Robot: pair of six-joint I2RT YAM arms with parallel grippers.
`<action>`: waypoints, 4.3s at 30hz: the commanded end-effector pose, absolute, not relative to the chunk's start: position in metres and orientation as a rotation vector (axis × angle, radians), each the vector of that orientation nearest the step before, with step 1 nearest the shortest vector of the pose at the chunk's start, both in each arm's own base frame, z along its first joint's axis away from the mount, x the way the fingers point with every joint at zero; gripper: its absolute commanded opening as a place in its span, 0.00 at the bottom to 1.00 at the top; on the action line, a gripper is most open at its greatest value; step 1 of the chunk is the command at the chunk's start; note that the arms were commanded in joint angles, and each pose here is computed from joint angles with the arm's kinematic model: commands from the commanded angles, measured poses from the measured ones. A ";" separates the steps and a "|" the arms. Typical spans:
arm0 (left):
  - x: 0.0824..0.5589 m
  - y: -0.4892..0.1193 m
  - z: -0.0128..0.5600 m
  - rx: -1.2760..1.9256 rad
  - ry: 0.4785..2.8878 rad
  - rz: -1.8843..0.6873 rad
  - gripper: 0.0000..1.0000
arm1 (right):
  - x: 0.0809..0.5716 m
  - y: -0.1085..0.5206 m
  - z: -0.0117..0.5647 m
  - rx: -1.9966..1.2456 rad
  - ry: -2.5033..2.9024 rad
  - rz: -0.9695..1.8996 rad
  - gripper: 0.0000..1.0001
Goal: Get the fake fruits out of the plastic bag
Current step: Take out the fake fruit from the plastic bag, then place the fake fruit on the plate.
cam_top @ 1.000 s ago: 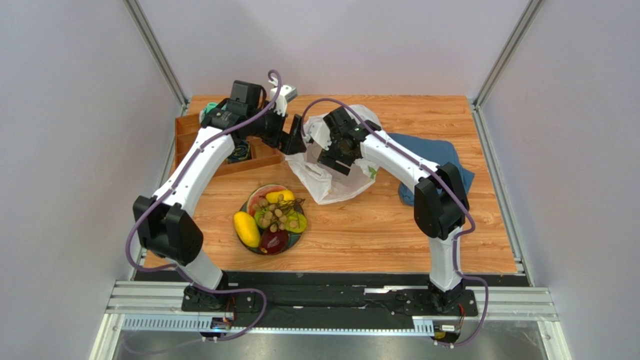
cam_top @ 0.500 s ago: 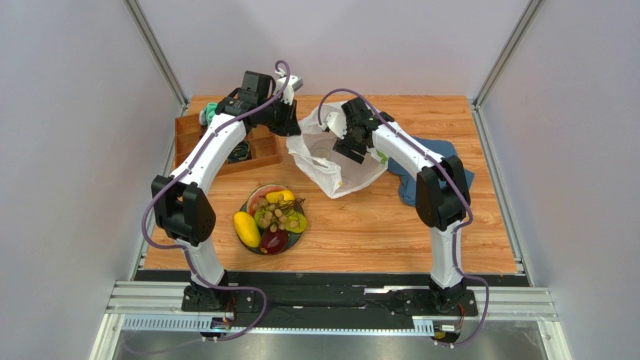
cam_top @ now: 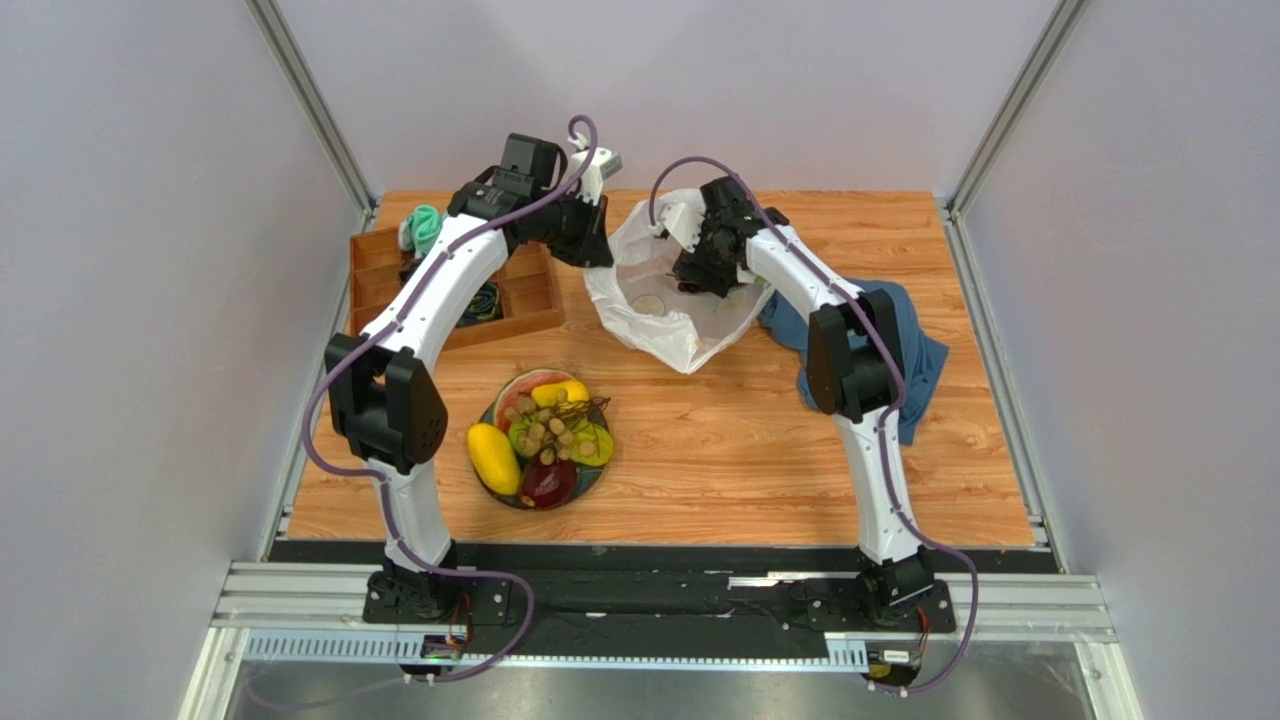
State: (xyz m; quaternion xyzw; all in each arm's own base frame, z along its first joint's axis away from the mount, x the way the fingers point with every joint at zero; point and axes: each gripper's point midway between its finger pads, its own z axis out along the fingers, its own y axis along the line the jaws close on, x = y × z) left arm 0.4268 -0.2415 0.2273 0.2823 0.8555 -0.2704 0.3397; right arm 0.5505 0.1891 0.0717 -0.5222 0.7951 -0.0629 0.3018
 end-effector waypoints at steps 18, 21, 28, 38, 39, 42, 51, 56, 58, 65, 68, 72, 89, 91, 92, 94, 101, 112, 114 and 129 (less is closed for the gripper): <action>0.429 -0.233 0.242 0.758 2.197 -0.627 0.00 | 0.574 0.252 0.151 -1.275 1.765 0.257 0.09; 0.436 -0.237 0.242 0.733 2.196 -0.634 0.00 | 0.527 0.261 0.199 -1.253 1.718 0.371 0.08; 0.453 -0.246 0.249 0.728 2.158 -0.613 0.00 | 0.456 0.257 0.254 -1.103 1.770 0.560 0.04; 0.468 -0.244 0.277 0.711 2.109 -0.494 0.61 | 0.382 0.265 0.330 -1.077 1.731 0.763 0.04; 0.469 -0.237 0.284 0.709 2.096 -0.457 0.99 | 0.373 0.269 0.335 -1.094 1.717 0.773 0.04; 0.455 -0.216 0.327 0.658 2.020 -0.429 0.99 | 0.340 0.283 0.352 -1.173 1.661 0.803 0.05; 0.407 -0.134 0.374 0.497 1.949 -0.274 0.99 | 0.263 0.365 0.332 -1.541 1.449 0.827 0.05; 0.380 -0.106 0.371 0.437 1.961 -0.250 0.99 | 0.246 0.415 0.308 -1.672 1.371 0.852 0.05; 0.368 -0.095 0.369 0.410 1.962 -0.247 0.99 | 0.244 0.437 0.299 -1.699 1.351 0.860 0.05; 0.339 -0.071 0.371 0.355 1.951 -0.233 0.99 | 0.263 0.482 0.271 -1.730 1.365 0.816 0.04; 0.331 -0.065 0.371 0.337 1.950 -0.234 0.99 | 0.265 0.492 0.258 -1.761 1.332 0.770 0.04; 0.325 -0.061 0.367 0.314 1.957 -0.243 0.99 | 0.259 0.501 0.231 -1.830 1.308 0.716 0.04; 0.335 -0.053 0.375 0.179 1.953 -0.300 0.99 | 0.272 0.513 0.170 -1.803 1.407 0.653 0.12; 0.337 -0.053 0.374 0.179 1.954 -0.304 0.99 | 0.273 0.510 0.164 -1.815 1.411 0.635 0.14; 0.337 -0.054 0.372 0.181 1.959 -0.308 0.99 | 0.273 0.509 0.164 -1.818 1.409 0.629 0.15; 0.339 -0.053 0.371 0.182 1.960 -0.305 0.99 | 0.273 0.506 0.161 -1.830 1.409 0.619 0.17; 0.344 -0.054 0.367 0.197 1.967 -0.300 0.99 | 0.279 0.500 0.167 -1.778 1.453 0.612 0.50; 0.357 -0.059 0.367 0.203 1.971 -0.334 0.99 | 0.300 0.491 0.199 -1.649 1.496 0.590 0.58; 0.359 -0.058 0.367 0.205 1.971 -0.330 0.99 | 0.300 0.487 0.202 -1.644 1.506 0.577 0.58; 0.365 -0.052 0.333 0.209 2.041 -0.292 0.99 | 0.327 0.408 0.268 -1.284 1.755 0.433 0.92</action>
